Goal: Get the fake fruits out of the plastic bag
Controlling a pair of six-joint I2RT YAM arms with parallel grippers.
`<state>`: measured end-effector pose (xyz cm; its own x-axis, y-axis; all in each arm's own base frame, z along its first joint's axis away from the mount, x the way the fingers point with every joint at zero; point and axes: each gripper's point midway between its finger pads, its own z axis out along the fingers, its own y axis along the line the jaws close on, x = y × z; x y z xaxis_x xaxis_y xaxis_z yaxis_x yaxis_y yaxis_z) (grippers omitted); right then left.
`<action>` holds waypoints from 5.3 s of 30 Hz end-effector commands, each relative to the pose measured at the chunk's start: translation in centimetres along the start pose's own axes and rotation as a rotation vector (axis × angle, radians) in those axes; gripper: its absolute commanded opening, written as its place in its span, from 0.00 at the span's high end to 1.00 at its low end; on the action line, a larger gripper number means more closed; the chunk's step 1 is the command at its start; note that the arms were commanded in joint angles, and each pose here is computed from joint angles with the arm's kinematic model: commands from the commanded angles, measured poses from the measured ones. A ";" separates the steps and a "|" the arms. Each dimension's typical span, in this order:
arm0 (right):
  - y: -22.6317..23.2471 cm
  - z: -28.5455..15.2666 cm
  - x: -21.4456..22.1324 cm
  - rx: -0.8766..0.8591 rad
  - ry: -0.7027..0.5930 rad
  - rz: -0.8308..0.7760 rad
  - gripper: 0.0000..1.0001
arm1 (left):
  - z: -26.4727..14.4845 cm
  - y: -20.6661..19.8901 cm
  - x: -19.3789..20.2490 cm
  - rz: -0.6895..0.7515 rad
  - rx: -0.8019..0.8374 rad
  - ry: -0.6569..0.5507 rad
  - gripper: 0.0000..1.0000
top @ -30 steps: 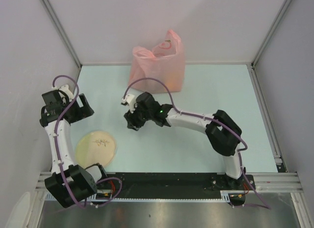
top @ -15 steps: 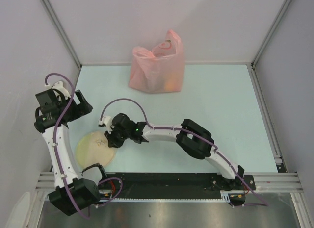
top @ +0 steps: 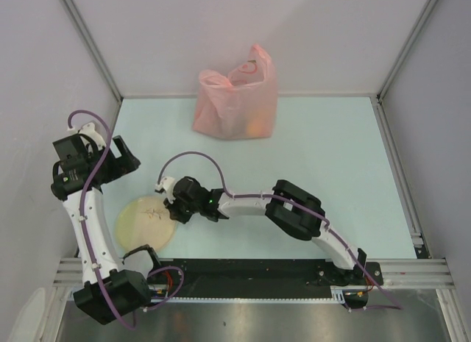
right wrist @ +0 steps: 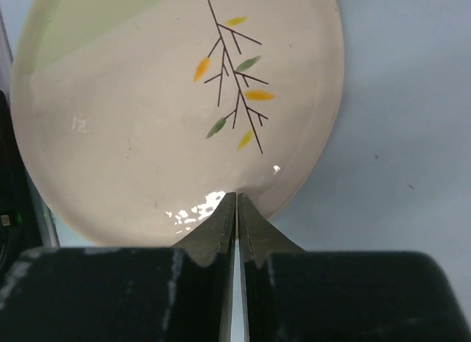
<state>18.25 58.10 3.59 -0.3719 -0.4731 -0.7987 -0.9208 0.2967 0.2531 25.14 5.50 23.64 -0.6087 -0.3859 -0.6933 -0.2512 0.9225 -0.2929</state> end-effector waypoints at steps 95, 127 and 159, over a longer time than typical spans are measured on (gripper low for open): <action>-25.6 -38.6 -9.2 0.724 -0.440 0.475 0.39 | 5.4 -26.5 -15.6 0.317 0.610 -0.274 0.04; -32.0 -41.6 -14.2 1.047 -0.501 0.150 0.90 | 8.2 -24.4 -9.7 0.356 0.419 -0.259 1.00; -18.5 -29.7 -14.9 0.582 -0.454 0.014 0.72 | 5.4 -19.2 1.0 0.173 0.457 -0.132 1.00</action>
<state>35.64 34.61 31.74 -0.0216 -0.1118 -0.9935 -0.6624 0.7459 -0.0695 33.45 -12.83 22.02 -0.5834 -0.2000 -0.7872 0.2028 0.9026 -0.3797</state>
